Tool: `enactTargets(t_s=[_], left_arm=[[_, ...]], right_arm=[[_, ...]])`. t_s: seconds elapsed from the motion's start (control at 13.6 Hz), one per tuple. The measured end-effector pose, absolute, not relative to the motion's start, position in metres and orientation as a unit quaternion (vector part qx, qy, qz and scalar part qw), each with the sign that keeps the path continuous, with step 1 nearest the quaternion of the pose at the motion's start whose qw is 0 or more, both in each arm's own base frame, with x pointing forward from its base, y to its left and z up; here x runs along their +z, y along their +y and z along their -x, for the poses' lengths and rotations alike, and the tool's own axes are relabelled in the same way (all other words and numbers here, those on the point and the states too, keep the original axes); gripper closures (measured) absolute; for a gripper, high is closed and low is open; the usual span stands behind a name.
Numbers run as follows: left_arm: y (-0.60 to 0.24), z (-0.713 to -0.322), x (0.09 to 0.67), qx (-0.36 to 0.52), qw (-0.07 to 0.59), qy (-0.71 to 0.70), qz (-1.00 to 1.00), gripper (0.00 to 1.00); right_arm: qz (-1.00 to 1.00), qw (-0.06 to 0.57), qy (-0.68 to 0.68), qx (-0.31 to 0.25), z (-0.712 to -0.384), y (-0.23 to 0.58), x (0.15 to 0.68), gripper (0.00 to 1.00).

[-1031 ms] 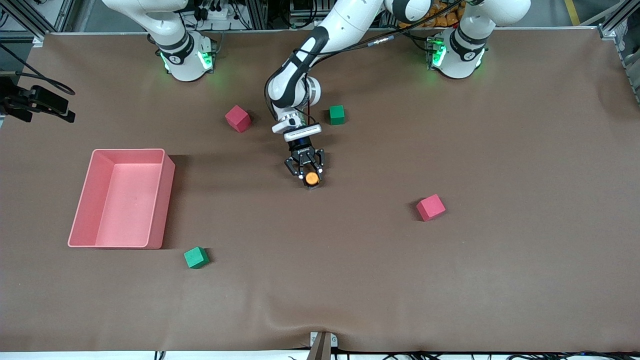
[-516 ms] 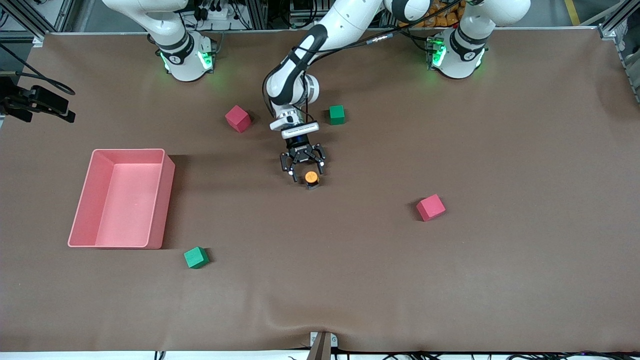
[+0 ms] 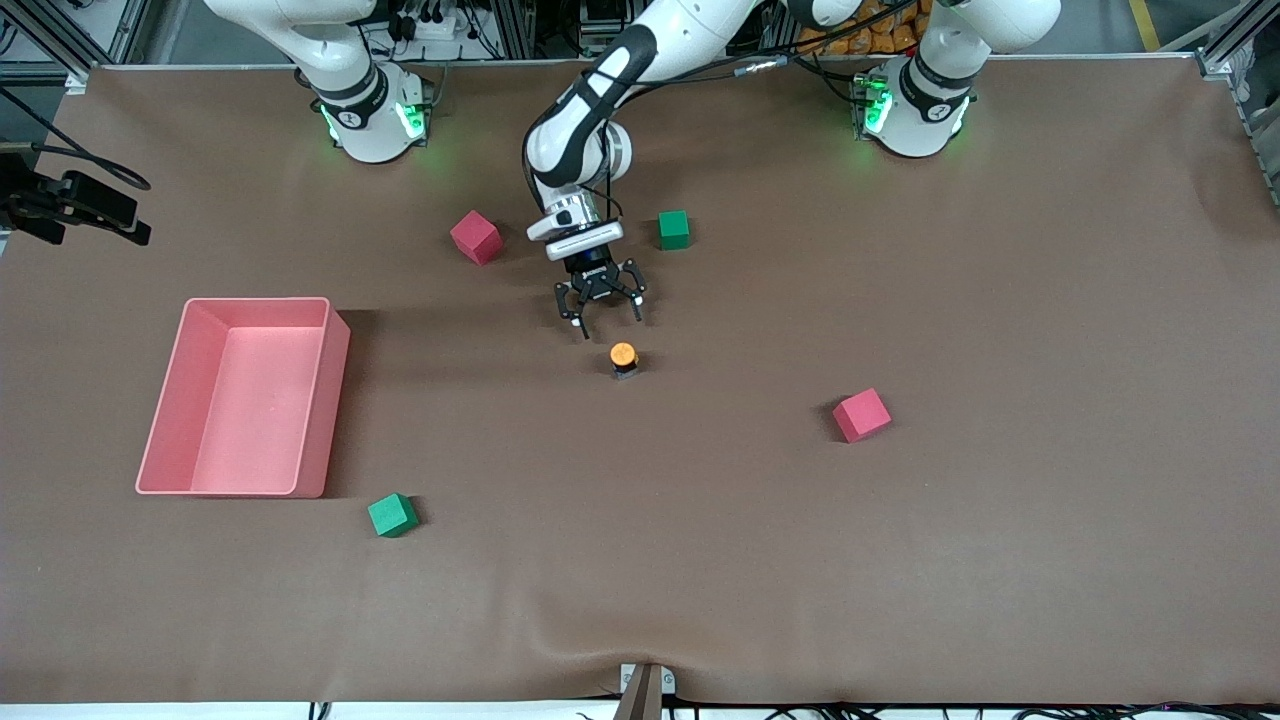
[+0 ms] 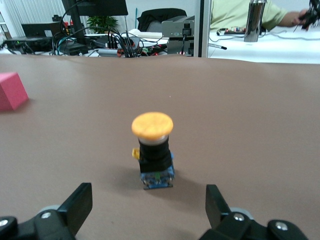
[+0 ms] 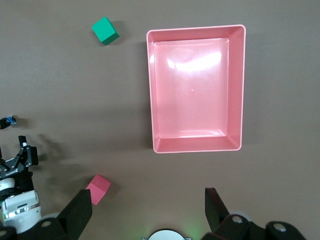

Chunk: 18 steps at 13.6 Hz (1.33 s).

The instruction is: Place and upright button with both arms

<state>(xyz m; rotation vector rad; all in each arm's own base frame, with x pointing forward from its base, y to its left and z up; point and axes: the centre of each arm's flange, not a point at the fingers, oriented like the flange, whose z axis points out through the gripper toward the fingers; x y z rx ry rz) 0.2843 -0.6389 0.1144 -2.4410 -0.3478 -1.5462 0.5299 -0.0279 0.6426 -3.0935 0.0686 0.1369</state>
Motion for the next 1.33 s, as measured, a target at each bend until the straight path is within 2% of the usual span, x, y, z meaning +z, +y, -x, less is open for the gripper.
enactTargets(t_s=[0.22, 0.44, 0.66, 0.88, 1.33], left_arm=[[-0.649, -0.284, 0.16, -0.493, 0.122, -0.123, 0.852, 0.0], [-0.653, -0.294, 0.23, -0.433, 0.127, -0.13, 0.883, 0.0], [-0.629, -0.339, 0.334, -0.363, 0.119, -0.14, 0.914, 0.0], [-0.568, -0.39, 0.426, -0.291, 0.112, -0.125, 0.942, 0.0], [-0.429, -0.475, 0.548, -0.195, 0.048, -0.15, 0.968, 0.0]], right_arm=[[0.999, 0.022, 0.022, 0.044, -0.53, -0.028, 0.643, 0.0], [0.999, 0.022, 0.022, 0.044, -0.53, -0.027, 0.643, 0.0], [0.999, 0.022, 0.021, 0.044, -0.53, -0.027, 0.643, 0.0], [0.999, 0.022, 0.021, 0.044, -0.53, -0.027, 0.642, 0.0], [0.999, 0.022, 0.021, 0.044, -0.53, -0.027, 0.642, 0.0]])
